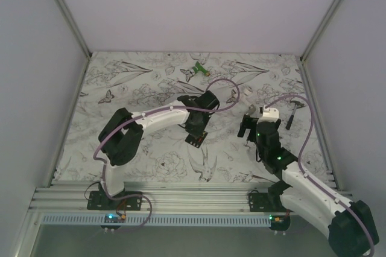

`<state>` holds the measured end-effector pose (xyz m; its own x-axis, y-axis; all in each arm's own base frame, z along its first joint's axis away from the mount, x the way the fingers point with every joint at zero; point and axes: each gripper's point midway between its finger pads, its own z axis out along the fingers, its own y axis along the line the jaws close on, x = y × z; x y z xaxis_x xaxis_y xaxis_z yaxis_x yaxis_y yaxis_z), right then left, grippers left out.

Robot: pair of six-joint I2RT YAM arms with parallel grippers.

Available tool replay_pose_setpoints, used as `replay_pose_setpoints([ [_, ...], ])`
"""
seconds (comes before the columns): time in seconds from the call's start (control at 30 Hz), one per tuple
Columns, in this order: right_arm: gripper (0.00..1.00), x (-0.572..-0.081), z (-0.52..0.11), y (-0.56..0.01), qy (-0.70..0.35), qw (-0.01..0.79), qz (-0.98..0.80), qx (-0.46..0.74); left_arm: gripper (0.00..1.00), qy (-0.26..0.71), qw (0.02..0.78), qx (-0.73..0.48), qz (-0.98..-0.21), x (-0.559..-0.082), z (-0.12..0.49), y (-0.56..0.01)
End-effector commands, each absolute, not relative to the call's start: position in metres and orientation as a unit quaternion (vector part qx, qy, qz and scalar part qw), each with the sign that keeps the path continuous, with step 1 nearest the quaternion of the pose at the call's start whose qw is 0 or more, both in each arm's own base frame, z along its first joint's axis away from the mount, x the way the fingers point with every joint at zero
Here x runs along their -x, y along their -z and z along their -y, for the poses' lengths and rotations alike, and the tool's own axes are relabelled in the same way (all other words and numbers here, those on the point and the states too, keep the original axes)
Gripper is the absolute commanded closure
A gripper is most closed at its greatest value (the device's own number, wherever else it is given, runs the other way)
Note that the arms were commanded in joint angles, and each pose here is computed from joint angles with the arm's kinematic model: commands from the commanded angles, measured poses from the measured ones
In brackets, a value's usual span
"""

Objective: Snap on the fuse box
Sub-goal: Install the fuse at the fuse box base.

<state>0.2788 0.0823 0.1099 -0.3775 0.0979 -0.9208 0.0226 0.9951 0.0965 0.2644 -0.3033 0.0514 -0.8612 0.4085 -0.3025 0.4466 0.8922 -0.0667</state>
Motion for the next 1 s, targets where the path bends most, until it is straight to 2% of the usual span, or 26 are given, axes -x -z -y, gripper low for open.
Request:
replay_pose_setpoints([
  [0.0, 0.00, -0.283, -0.072, -0.119, -0.023, 0.575, -0.814, -0.071, 1.00, 0.030, 0.128, -0.235, -0.963, -0.262, 0.294, -0.047],
  [0.53, 0.00, -0.286, -0.076, -0.117, -0.023, 0.569, -0.820, -0.063, 1.00, 0.020, 0.111, -0.244, -0.963, -0.256, 0.298, -0.040],
  [0.97, 0.00, -0.287, -0.079, -0.114, -0.027, 0.563, -0.824, -0.056, 1.00, 0.019, 0.130, -0.222, -0.966, -0.261, 0.301, -0.051],
])
